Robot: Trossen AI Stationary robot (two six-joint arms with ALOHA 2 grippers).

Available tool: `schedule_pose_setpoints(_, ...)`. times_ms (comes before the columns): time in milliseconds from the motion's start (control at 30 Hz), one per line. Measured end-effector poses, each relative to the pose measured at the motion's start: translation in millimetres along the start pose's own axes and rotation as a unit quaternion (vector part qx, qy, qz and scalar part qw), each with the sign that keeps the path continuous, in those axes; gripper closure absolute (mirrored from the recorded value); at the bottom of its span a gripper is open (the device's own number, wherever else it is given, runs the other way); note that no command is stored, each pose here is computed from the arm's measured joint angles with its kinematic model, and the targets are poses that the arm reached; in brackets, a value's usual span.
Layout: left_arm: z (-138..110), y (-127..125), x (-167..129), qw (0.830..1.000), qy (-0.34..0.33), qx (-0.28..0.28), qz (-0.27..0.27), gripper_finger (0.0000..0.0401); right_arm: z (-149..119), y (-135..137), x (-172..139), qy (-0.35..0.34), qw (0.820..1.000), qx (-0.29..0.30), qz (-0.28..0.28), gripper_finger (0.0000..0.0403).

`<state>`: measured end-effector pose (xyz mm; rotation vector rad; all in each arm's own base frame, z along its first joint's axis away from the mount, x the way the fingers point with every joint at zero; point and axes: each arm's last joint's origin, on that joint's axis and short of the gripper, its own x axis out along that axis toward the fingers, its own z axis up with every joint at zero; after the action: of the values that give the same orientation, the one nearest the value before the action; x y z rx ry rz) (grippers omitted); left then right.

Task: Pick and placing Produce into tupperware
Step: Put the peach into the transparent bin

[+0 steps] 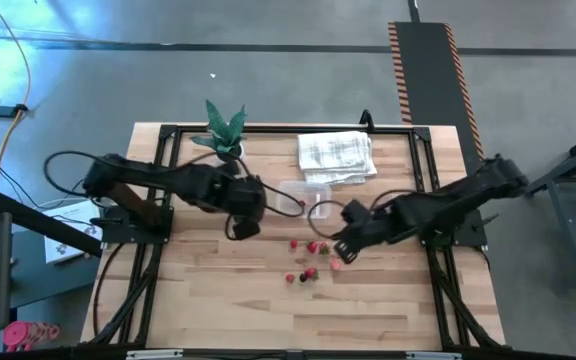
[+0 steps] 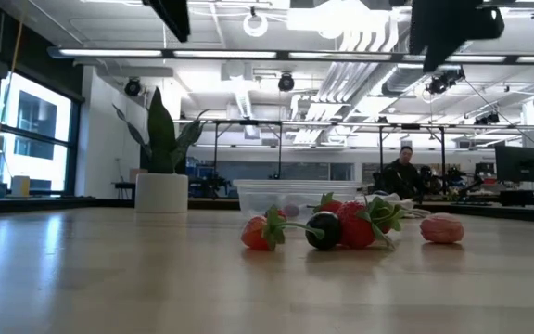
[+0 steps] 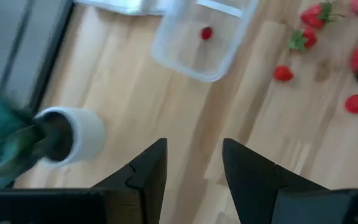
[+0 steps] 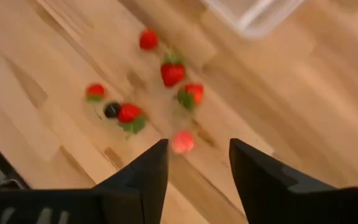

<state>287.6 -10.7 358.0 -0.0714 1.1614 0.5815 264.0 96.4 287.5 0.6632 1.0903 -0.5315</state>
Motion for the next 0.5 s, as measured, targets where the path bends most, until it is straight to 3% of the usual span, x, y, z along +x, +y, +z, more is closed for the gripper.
schedule_pose_setpoints(233,-16,26,-29,0.999,-0.036,-0.027,0.026,0.0255,-6,17,50,0.059,0.998,0.008,-0.036,0.0237)
schedule_pose_setpoints(500,-23,36,-41,0.997,-0.054,-0.036,0.032,0.0255,-16,26,96,0.123,0.99,-0.001,-0.072,0.0237)
